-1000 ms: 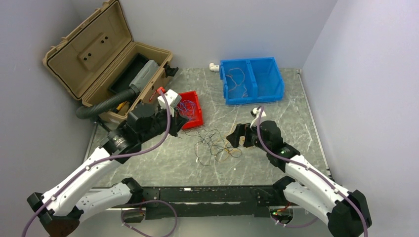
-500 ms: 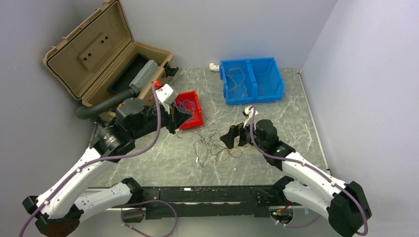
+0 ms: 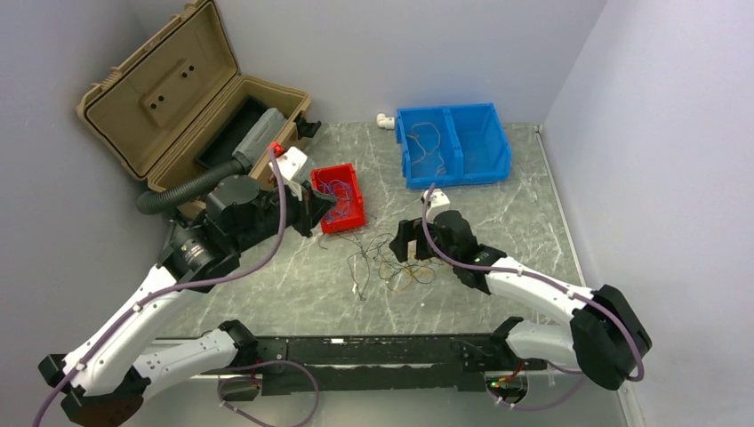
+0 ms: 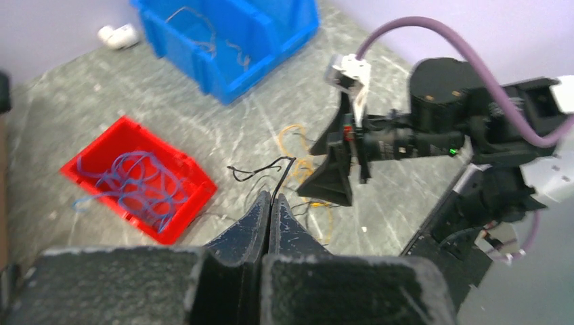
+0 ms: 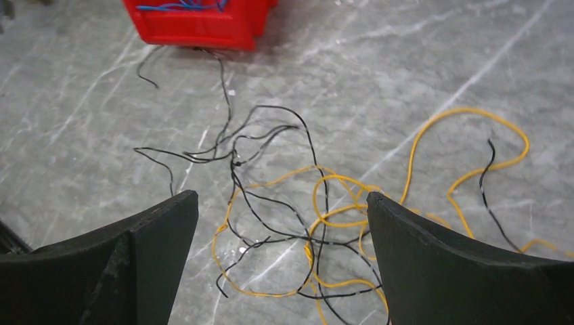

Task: Untangle the cables
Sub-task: Untie the cable.

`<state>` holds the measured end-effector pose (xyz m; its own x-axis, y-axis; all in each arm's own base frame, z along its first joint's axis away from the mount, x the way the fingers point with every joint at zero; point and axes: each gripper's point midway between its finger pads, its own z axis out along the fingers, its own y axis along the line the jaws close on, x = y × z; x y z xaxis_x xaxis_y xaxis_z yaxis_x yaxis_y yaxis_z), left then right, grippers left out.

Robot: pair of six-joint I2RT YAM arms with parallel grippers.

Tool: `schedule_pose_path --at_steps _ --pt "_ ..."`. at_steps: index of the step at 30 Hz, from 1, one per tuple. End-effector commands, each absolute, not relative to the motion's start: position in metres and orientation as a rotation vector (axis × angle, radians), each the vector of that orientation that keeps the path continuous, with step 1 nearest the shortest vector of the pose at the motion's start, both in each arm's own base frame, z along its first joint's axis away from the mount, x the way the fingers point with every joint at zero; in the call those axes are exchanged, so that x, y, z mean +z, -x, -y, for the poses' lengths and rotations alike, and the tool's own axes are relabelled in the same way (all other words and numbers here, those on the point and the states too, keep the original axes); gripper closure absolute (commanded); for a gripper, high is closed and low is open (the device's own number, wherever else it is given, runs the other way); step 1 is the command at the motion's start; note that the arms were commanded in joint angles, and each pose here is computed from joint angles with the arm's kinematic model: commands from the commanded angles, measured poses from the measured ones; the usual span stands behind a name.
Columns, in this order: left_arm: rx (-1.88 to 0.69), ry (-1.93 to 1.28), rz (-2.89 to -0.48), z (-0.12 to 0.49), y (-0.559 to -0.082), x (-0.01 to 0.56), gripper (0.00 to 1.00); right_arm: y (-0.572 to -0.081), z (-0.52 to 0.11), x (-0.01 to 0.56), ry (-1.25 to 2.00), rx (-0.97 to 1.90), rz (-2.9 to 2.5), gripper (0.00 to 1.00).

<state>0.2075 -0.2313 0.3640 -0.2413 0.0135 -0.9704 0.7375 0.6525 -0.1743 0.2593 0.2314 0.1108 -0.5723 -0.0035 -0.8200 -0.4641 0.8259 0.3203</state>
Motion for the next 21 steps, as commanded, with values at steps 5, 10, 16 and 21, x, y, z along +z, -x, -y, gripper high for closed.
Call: schedule_pose_path --at_steps 5,10,16,21 --pt "-0.380 -0.300 -1.986 0.172 -0.241 0.299 1.00 -0.250 -0.235 0.081 0.262 0.486 -2.247 0.03" --pt "-0.276 -0.204 -2.016 0.152 -0.245 0.284 1.00 -0.248 -0.219 0.054 0.290 0.225 -2.380 0.02" --pt "-0.273 -0.189 -2.007 0.151 -0.246 0.282 1.00 -0.252 -0.173 0.036 0.154 -0.153 -2.464 0.00" --pt "-0.323 -0.224 -2.017 0.162 -0.246 0.275 1.00 -0.250 -0.112 0.029 -0.126 -0.322 -2.522 0.01"
